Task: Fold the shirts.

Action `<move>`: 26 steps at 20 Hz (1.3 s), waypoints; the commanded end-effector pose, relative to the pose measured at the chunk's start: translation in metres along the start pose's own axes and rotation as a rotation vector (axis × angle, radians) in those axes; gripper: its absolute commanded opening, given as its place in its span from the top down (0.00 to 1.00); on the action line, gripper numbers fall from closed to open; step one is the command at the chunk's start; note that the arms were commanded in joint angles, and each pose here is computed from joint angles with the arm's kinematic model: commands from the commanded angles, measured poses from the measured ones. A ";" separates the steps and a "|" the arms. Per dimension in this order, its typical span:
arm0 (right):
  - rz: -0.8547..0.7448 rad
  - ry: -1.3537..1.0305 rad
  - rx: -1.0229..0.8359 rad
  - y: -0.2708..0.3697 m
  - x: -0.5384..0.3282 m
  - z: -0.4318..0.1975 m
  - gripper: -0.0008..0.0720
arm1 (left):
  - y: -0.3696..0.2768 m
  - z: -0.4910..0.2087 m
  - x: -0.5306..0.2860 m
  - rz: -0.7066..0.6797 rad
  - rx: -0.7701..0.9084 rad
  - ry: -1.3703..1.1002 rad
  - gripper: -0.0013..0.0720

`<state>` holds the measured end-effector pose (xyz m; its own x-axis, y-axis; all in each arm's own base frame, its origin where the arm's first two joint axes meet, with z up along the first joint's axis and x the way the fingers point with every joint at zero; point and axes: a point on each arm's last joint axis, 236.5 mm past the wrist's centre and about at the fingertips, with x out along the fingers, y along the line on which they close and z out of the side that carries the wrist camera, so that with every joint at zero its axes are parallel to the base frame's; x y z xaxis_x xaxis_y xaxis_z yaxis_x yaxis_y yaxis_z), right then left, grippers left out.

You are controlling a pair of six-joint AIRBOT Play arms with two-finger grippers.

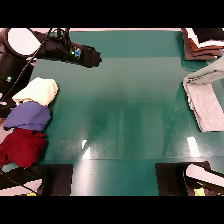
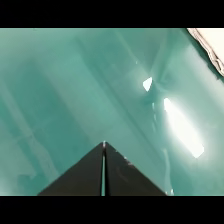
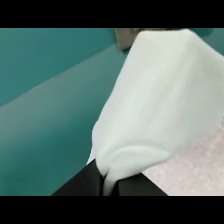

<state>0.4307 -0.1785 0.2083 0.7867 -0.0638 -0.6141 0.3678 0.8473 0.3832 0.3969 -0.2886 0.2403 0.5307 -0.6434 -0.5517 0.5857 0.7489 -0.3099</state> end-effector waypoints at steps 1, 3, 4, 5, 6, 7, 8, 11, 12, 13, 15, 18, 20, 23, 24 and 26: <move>-0.103 0.110 -0.017 -0.021 -0.013 -0.027 0.97 | 0.000 -0.008 0.000 0.001 0.006 0.034 0.94; -0.187 0.210 -0.038 -0.041 -0.019 -0.049 0.97 | 0.000 -0.010 0.000 0.000 0.010 0.044 0.94; -0.233 0.253 -0.045 -0.052 -0.022 -0.058 0.97 | 0.000 -0.010 0.000 0.000 0.013 0.044 0.94; -0.279 0.286 -0.055 -0.063 -0.027 -0.065 0.97 | 0.000 -0.010 0.000 0.000 0.013 0.043 0.94; -0.312 0.305 -0.054 -0.070 -0.031 -0.069 0.97 | 0.000 -0.010 0.000 0.000 0.012 0.043 0.94; -0.340 0.328 -0.046 -0.076 -0.034 -0.074 0.96 | 0.000 -0.010 0.000 0.000 0.013 0.044 0.94; -0.359 0.365 -0.043 -0.080 -0.039 -0.082 0.74 | 0.000 -0.010 0.000 0.000 0.013 0.044 0.94; -0.365 0.443 -0.031 -0.080 -0.046 -0.099 0.03 | 0.000 -0.010 0.000 0.000 0.013 0.043 0.94; -0.373 0.456 -0.030 -0.081 -0.049 -0.101 0.03 | 0.000 -0.010 0.000 0.000 0.013 0.043 0.94; -0.376 0.469 -0.029 -0.081 -0.051 -0.104 0.04 | 0.000 -0.010 0.000 0.000 0.014 0.043 0.94; -0.356 0.467 -0.060 -0.068 -0.052 -0.105 0.05 | 0.000 -0.010 0.000 0.000 0.013 0.043 0.94; -0.218 0.394 -0.173 -0.002 -0.047 -0.101 0.14 | 0.000 -0.009 0.000 0.000 0.013 0.038 0.94; -0.063 0.312 -0.275 0.066 -0.046 -0.099 0.14 | 0.000 -0.008 0.000 0.002 0.014 0.032 0.94; 0.134 0.255 -0.427 0.158 -0.050 -0.119 0.14 | 0.000 -0.009 0.000 -0.001 0.012 0.038 0.94; 0.186 0.263 -0.475 0.182 -0.052 -0.133 0.14 | 0.000 -0.006 0.000 0.000 0.012 0.024 0.94; 0.267 0.298 -0.553 0.219 -0.053 -0.162 0.14 | 0.000 0.001 0.000 0.003 0.012 -0.005 0.94</move>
<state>0.3878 0.0241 0.2042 0.6055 0.1428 -0.7830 -0.0111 0.9852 0.1711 0.3936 -0.2875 0.2359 0.5170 -0.6383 -0.5703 0.5928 0.7476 -0.2994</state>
